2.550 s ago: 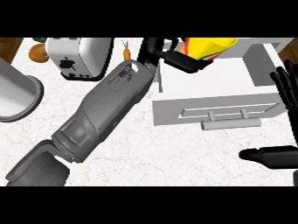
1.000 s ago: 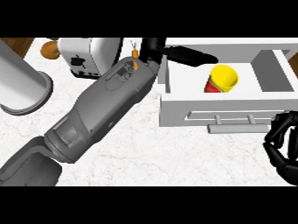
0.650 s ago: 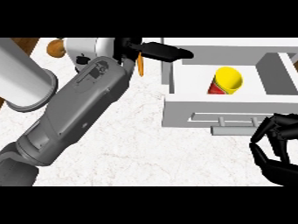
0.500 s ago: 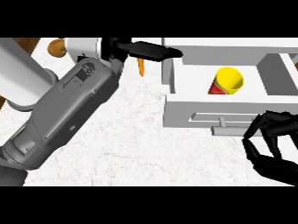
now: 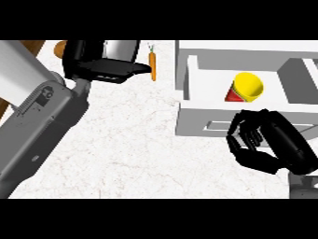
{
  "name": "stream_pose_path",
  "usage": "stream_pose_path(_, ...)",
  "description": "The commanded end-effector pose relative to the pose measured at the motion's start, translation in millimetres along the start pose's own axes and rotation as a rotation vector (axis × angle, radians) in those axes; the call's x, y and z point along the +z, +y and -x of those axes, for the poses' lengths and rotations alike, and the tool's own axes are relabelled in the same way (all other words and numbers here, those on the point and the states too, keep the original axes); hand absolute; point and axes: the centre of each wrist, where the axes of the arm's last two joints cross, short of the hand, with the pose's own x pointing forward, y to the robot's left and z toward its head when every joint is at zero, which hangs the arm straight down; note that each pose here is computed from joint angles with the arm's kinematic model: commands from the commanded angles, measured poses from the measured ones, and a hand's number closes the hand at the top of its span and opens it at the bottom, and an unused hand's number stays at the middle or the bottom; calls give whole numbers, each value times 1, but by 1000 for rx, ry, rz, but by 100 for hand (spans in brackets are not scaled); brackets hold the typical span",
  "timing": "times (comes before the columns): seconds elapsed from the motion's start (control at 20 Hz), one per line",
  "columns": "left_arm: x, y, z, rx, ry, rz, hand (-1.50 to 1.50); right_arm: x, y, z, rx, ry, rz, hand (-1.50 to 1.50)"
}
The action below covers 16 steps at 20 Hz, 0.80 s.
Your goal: Pick up the cup, place it into the drawer and close the drawer
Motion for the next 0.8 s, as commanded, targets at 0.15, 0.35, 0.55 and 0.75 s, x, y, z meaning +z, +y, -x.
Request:
stream_pose_path(0.15,32,57,-1,3,3,3,-150,-29,37,27,273,48,-117,150)
stream_pose_path(0.35,54,67,9,13,-5,-19,-150,-48,62,59,371,50,-140,150)
stream_pose_path(0.55,77,76,17,8,12,-17,-150,-90,59,75,337,72,-140,150)
stream_pose_path(0.75,88,107,11,8,4,-36,-150,-93,80,103,327,99,-150,150)
